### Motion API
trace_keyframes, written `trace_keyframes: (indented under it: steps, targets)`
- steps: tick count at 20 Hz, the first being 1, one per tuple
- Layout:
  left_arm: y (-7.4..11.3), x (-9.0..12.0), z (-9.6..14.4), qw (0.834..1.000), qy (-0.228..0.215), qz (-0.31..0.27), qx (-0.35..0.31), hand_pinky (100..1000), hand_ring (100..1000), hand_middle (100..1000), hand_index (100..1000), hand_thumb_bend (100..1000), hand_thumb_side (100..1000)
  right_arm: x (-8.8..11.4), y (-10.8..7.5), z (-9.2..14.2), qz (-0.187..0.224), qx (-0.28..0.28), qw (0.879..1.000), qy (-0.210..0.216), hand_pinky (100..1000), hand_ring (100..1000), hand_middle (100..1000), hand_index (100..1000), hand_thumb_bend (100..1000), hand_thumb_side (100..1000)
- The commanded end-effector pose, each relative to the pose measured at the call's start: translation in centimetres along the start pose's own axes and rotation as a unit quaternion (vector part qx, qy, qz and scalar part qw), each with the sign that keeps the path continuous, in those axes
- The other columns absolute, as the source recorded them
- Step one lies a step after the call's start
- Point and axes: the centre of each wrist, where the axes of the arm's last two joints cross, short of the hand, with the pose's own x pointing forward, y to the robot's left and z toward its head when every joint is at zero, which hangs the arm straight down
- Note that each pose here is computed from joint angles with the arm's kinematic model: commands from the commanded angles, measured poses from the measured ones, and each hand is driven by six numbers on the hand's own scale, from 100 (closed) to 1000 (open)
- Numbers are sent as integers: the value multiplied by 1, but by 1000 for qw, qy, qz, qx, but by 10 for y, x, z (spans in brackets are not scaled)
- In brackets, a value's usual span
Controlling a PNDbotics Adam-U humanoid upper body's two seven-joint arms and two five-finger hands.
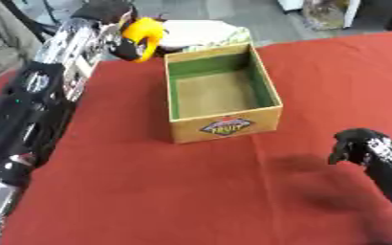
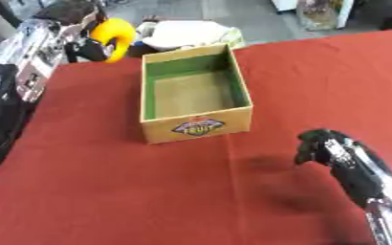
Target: Pick up objects on the table and place them in the box.
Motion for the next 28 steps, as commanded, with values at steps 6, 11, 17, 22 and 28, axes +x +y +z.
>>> trace_keyframes:
  steps: [6,11,17,22,28]
  targets:
    - [8,49,-4,998,-58,-13,32,497,407,373,529,100,220,9,-2,-6,8,7,1000,-13,571,544,518,691,100,705]
    - [-13,68,-9,997,-70,-25,24,503,413,379,535,100,217,10,0,-8,6,11,1000,-16,571,544,518,691,100,704]
    - [-38,80,-11,997,-73,-30,23,534,451,422,574,100,214,10,1,-9,5,12,1000,-17,571,543,518,691,100,703]
    - [-50,82,-12,997,-70,-30,17,588,512,493,639,120,211,10,0,-8,5,13,1000,-16,571,543,518,691,100,705]
    - [-54,80,-9,997,-70,-8,-14,734,722,715,835,440,334,10,0,-8,6,12,1000,-16,571,543,518,691,100,705]
